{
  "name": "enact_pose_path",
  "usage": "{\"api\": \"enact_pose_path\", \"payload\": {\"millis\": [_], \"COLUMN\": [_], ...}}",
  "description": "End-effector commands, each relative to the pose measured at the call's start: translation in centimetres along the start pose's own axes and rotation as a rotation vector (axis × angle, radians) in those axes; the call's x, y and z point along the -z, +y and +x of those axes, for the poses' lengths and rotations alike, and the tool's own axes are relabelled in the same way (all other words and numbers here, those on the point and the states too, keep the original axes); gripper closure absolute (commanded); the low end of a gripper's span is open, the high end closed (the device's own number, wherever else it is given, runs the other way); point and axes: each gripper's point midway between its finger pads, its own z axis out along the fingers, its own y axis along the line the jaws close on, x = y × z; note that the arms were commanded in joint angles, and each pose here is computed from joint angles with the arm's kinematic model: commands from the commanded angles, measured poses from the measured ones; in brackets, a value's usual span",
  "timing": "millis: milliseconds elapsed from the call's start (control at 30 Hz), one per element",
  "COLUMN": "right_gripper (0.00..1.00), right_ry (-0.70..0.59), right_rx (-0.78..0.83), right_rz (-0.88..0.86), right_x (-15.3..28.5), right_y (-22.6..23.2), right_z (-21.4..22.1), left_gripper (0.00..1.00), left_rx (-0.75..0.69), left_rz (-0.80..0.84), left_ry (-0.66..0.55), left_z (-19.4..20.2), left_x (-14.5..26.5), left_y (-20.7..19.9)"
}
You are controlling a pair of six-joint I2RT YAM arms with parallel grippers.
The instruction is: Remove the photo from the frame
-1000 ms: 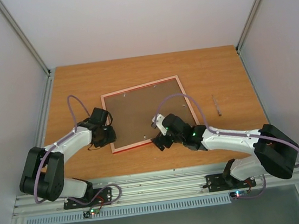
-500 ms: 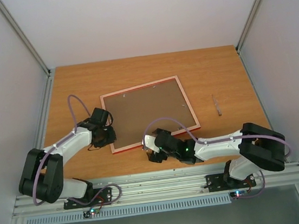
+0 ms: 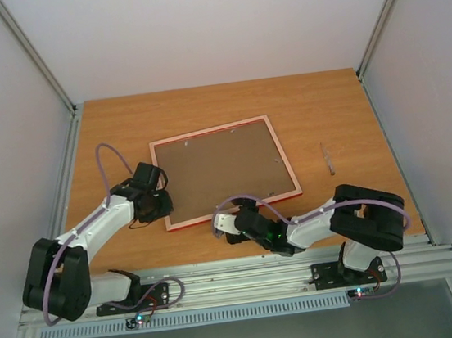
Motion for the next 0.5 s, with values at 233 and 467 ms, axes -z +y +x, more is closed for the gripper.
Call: {"api": "enact_pose_path", "payload": {"millis": [233, 467], "right_gripper": [0.17, 0.24], "right_ry": [0.026, 0.010], "right_rx": [0.052, 0.080], "right_rz": [0.175, 0.236], "right_x": [-1.8, -2.3], "right_y": [-2.2, -2.7], "right_z": [-0.7, -0.9], "left_gripper": [0.96, 0.96], "left_rx": [-0.013, -0.014], "left_rz": [0.105, 0.111], "left_ry": [-0.084, -0.075], "left_z": [-2.1, -2.1], "left_x": [2.1, 1.8], "left_y": [-2.5, -2.7]}}
